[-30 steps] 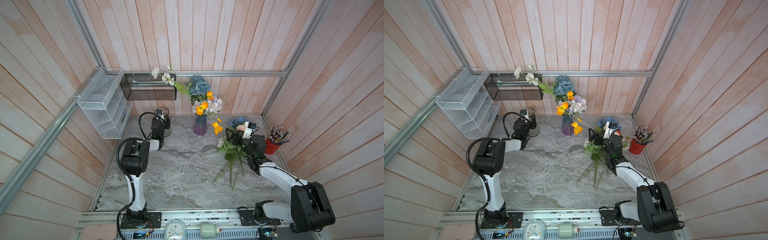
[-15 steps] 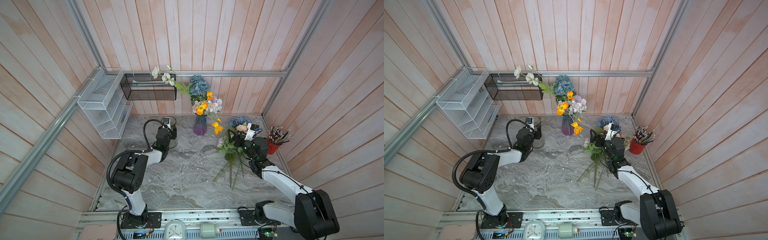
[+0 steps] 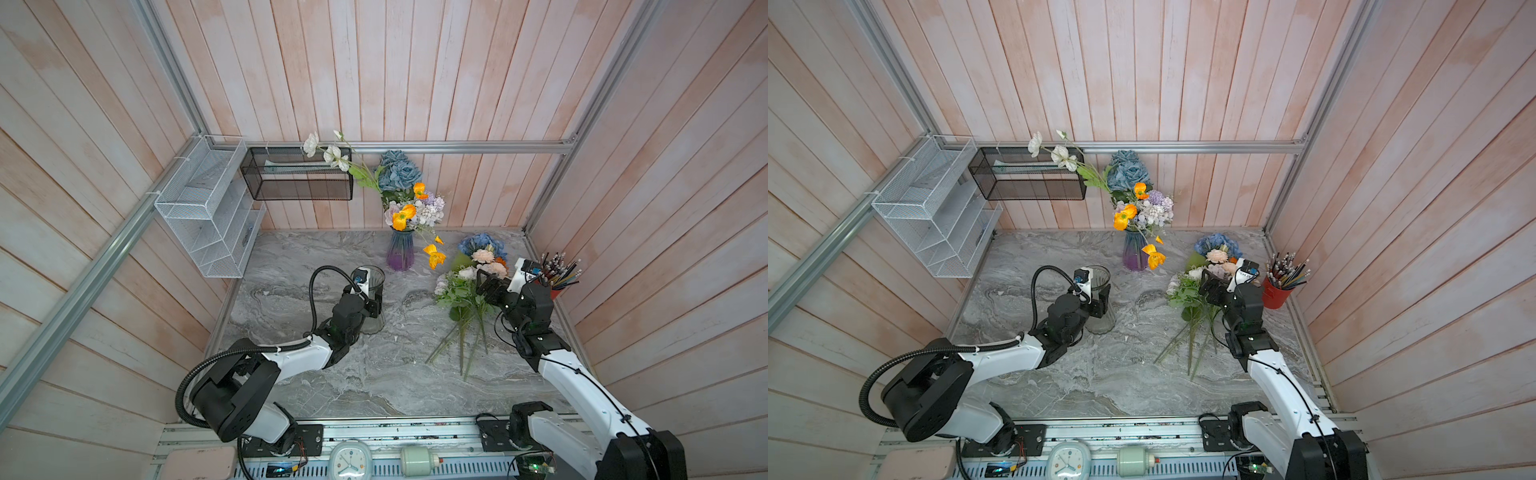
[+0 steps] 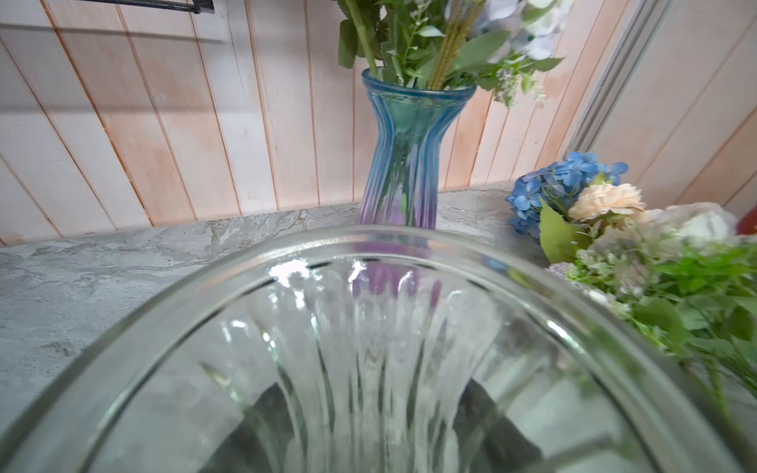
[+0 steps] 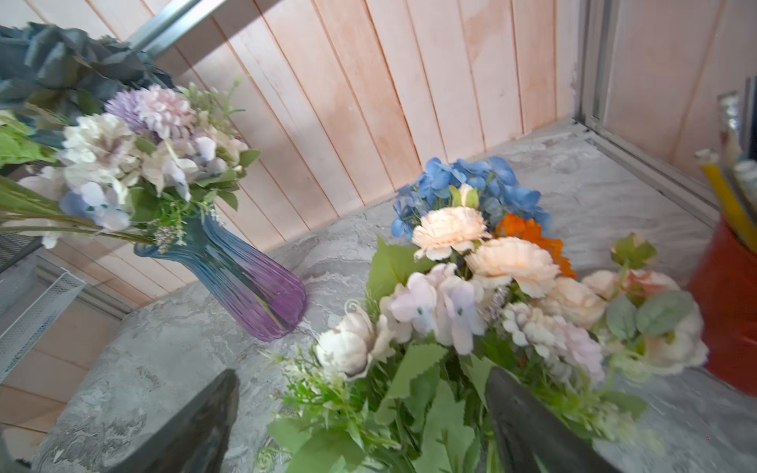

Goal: Arrange flowers in a vase
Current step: Place the vase at the center of the table.

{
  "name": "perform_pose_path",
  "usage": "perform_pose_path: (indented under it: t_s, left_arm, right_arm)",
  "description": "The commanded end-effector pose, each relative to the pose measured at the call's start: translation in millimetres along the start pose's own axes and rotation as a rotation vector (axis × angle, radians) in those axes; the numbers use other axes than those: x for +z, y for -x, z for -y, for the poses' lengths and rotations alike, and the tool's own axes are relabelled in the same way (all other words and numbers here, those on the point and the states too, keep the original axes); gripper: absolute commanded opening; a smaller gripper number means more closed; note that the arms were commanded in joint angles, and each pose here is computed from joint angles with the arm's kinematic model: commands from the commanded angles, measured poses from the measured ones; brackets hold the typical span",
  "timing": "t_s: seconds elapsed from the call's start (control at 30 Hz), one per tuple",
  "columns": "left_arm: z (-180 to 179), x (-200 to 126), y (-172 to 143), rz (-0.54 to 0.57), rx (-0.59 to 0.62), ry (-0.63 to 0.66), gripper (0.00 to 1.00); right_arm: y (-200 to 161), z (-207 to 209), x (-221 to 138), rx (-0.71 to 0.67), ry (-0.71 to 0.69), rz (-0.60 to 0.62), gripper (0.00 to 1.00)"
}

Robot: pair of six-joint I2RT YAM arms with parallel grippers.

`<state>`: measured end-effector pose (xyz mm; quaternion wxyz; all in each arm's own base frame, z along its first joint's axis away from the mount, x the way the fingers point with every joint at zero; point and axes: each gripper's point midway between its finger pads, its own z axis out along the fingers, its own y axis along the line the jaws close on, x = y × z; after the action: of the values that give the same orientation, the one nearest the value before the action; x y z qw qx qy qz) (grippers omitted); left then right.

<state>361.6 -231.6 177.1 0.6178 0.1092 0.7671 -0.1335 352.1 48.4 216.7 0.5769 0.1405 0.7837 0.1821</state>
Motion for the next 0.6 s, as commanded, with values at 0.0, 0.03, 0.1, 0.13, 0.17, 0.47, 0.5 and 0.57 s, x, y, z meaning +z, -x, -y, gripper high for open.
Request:
perform_pose_path:
  t_s: [0.0, 0.03, 0.1, 0.13, 0.17, 0.47, 0.5, 0.57]
  left_arm:
    - [13.9, -15.1, 23.4, 0.081, -0.065, -0.003, 0.0]
    - [18.8, -18.2, 21.0, 0.079, -0.064, -0.003, 0.0]
    - [27.9, -24.4, 14.5, 0.078, -0.07, -0.009, 0.0]
    - [30.0, -26.0, 12.1, 0.076, -0.073, -0.006, 0.0]
    - [33.0, -27.5, 9.2, 0.072, -0.072, -0.005, 0.0]
    - [50.6, -28.6, -22.5, 0.016, -0.001, 0.012, 0.21]
    - [50.6, -28.6, -24.8, 0.01, -0.006, 0.013, 0.27]
    - [50.5, -29.2, -28.6, 0.002, -0.016, 0.012, 0.39]
  right_arm:
    - [-28.6, 30.8, -5.6, 0.004, -0.112, -0.103, 0.87]
    - [-30.9, 34.8, -6.0, 0.013, -0.119, -0.112, 0.85]
    - [-35.5, 41.5, -5.6, 0.034, -0.124, -0.135, 0.8]
    - [-37.5, 43.6, -4.9, 0.04, -0.125, -0.147, 0.79]
    - [-40.3, 45.4, -3.8, 0.044, -0.125, -0.163, 0.77]
    - [-66.5, 39.2, -0.5, 0.064, -0.077, -0.309, 0.67]
    - [-69.2, 39.3, -1.5, 0.081, -0.076, -0.316, 0.67]
    - [-74.2, 38.2, -3.4, 0.108, -0.07, -0.328, 0.65]
